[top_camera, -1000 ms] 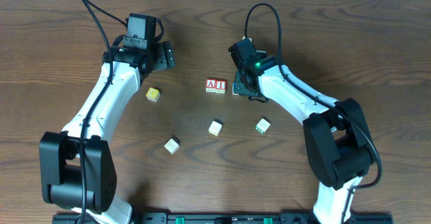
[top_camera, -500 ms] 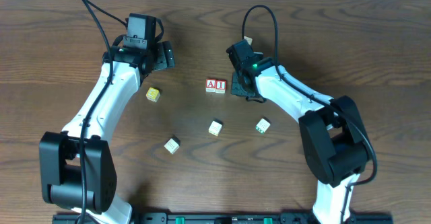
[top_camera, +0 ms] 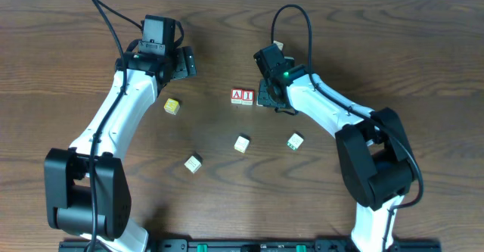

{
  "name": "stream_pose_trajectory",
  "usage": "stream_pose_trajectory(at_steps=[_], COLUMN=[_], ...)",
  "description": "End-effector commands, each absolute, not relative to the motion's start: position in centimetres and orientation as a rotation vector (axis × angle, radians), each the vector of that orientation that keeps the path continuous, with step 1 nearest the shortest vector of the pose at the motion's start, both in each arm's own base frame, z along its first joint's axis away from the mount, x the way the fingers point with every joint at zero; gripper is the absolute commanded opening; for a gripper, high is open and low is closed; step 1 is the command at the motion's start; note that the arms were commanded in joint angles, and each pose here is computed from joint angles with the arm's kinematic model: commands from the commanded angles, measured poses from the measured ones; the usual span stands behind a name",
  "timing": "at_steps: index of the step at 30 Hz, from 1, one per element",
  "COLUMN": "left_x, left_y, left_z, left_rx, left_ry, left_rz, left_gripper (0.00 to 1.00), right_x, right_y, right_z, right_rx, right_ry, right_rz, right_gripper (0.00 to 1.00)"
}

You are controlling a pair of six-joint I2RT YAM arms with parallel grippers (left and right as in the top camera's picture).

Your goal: Spell out Ai2

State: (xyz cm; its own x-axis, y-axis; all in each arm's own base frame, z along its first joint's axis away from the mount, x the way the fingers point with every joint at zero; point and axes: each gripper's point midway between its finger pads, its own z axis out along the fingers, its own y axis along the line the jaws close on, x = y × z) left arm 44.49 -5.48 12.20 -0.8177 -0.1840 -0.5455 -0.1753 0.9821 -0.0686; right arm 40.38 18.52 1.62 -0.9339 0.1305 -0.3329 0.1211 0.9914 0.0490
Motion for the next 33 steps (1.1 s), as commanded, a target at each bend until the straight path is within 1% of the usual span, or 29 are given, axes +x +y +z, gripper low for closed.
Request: stream_pose_trajectory(at_steps=[1,5,14,16,18,33], left_x=[44.81,44.8,44.81,44.81,44.81,44.8], left_y=[-5.14,-5.14,-5.14,-5.14,-5.14,-5.14], left_z=[12.63,12.63,12.63,12.63,12.63,12.62], left_rx=[-0.253,-0.253,-0.253,-0.253,-0.253,-0.253], left_ry=[2.536,2.536,2.536,2.536,2.536,2.536], left_rz=[-0.003,-0.002,-0.002,-0.003,-0.003,-0.003], left_gripper=[0.95,0.95,0.96,0.95,0.95,0.95], right_x=[40.12,40.24,40.94,41.07,41.07,40.88], right_y=[18.58,18.61,18.98,19.05,19.06,19.39], right_z=[1.07,1.11,1.35,1.4,1.4,1.34], right_rx=[0.173,0.172,0.151,0.151,0.151,0.147], right_ry=[2.798,2.794,2.766,2.76,2.761,2.773], right_rz=[0.015,0.018,0.038,0.043,0.043,0.07], right_gripper=[0.28,0.3,0.31,0.35,0.36,0.37])
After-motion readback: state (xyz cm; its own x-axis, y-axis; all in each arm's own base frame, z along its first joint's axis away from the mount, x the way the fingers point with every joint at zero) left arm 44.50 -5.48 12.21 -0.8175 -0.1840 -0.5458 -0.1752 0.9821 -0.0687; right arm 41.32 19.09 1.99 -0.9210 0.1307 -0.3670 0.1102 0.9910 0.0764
